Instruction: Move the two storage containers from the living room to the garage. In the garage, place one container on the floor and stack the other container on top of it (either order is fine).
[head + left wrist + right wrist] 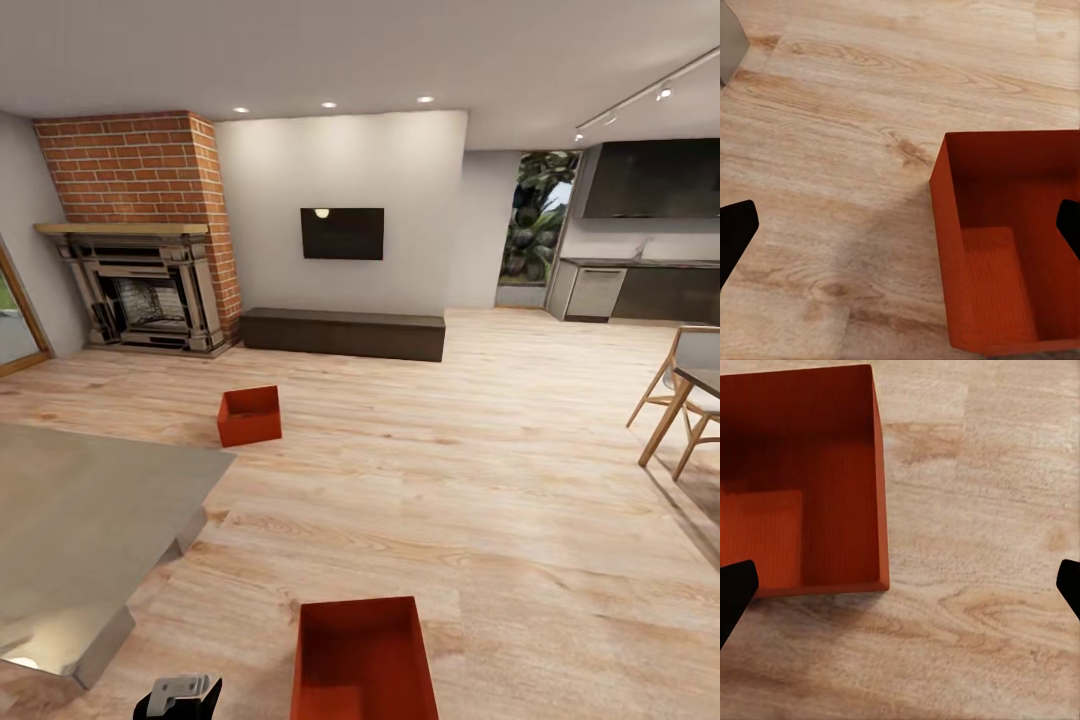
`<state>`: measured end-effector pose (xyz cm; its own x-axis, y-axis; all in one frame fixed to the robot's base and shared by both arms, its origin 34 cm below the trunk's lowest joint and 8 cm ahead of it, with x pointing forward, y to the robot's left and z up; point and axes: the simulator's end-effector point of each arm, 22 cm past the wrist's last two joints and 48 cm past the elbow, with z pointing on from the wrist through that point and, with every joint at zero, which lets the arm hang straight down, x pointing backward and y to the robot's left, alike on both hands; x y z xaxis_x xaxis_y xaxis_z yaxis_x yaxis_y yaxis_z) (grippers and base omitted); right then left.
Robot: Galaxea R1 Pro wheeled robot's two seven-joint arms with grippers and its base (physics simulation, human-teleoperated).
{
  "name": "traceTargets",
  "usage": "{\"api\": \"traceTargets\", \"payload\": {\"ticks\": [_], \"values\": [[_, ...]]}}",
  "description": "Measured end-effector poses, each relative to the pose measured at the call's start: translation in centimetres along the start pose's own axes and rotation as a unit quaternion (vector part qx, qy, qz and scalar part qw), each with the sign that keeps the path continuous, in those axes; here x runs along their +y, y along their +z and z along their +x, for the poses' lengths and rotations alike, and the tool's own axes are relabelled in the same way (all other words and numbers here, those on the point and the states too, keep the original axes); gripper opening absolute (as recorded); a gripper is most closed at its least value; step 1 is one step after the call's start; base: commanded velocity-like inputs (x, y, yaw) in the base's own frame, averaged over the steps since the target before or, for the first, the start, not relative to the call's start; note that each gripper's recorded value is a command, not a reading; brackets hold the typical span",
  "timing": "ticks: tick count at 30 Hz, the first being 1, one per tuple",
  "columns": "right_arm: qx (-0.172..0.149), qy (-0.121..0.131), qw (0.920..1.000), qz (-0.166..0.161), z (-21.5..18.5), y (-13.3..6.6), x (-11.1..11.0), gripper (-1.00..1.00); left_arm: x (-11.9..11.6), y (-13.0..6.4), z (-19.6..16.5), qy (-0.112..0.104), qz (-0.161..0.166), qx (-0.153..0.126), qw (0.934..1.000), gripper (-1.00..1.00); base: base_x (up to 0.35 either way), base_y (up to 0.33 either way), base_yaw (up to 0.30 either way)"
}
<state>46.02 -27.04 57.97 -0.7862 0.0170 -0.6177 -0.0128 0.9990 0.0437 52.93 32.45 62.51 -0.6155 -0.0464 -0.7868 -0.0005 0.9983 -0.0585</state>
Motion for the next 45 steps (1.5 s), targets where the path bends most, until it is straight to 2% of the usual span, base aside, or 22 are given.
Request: {"api": "traceTargets", "payload": {"ticks": [26, 45], "values": [[0.000, 0.000, 1.0000, 0.000, -0.01, 0.00, 0.01, 1.00, 0.01, 0.00, 0.00, 0.000, 0.000, 0.000, 1.0000, 1.00, 0.003, -0.001, 0.043], [0.000, 0.000, 1.0000, 0.000, -0.01, -0.01, 0.00, 1.00, 0.01, -0.01, 0.02, 0.000, 0.000, 0.000, 1.0000, 1.00, 0.099, -0.066, 0.001]]}}
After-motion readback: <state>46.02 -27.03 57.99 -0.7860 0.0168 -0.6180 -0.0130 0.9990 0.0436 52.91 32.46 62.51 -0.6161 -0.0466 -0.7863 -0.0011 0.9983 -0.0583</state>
